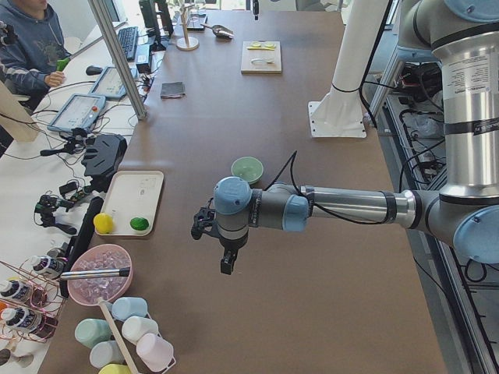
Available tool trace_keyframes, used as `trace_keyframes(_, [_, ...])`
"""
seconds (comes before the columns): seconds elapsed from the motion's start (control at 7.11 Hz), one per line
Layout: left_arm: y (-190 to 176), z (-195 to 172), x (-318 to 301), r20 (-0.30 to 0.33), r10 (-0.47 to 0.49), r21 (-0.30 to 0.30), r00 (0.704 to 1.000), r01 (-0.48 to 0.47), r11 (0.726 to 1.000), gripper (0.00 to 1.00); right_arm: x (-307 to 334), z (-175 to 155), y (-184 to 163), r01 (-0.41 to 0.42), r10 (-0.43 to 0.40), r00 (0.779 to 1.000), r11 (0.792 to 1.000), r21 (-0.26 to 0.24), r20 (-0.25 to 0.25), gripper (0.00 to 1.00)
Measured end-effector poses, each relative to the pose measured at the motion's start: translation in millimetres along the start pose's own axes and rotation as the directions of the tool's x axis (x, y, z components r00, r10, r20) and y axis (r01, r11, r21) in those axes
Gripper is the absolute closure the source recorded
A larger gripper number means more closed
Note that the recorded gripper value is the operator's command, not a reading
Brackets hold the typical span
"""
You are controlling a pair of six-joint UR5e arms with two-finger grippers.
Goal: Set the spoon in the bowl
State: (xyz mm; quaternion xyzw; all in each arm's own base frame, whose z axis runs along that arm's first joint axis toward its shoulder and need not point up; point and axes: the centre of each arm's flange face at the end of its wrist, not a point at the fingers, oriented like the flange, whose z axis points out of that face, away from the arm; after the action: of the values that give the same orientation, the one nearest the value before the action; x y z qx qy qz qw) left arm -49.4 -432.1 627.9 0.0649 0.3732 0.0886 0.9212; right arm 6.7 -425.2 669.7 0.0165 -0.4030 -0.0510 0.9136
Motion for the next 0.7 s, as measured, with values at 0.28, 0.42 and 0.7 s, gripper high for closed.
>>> trace_keyframes(0.28, [0.1, -0.7, 2.2, -0.001, 0.003, 0.002, 1.0, -0.003, 1.0, 0.02, 3.6, -2.2, 1.8, -0.03, 0.03, 1.0, 1.0, 0.006, -0.003, 0.0])
trace_keyframes(0.42, [0.0, -4.9, 6.5, -0.004, 0.014, 0.015, 1.0, -0.014, 1.0, 0.02, 6.4, -2.1, 2.7, -0.037, 0.037, 0.999, 0.999, 0.007, -0.008, 0.0])
trace_keyframes(0.7, [0.9, -9.5, 11.9, -0.013, 0.026, 0.033, 1.0, -0.026, 0.999, 0.02, 8.8, -1.9, 3.6, -0.045, 0.045, 0.999, 0.999, 0.007, -0.01, 0.0])
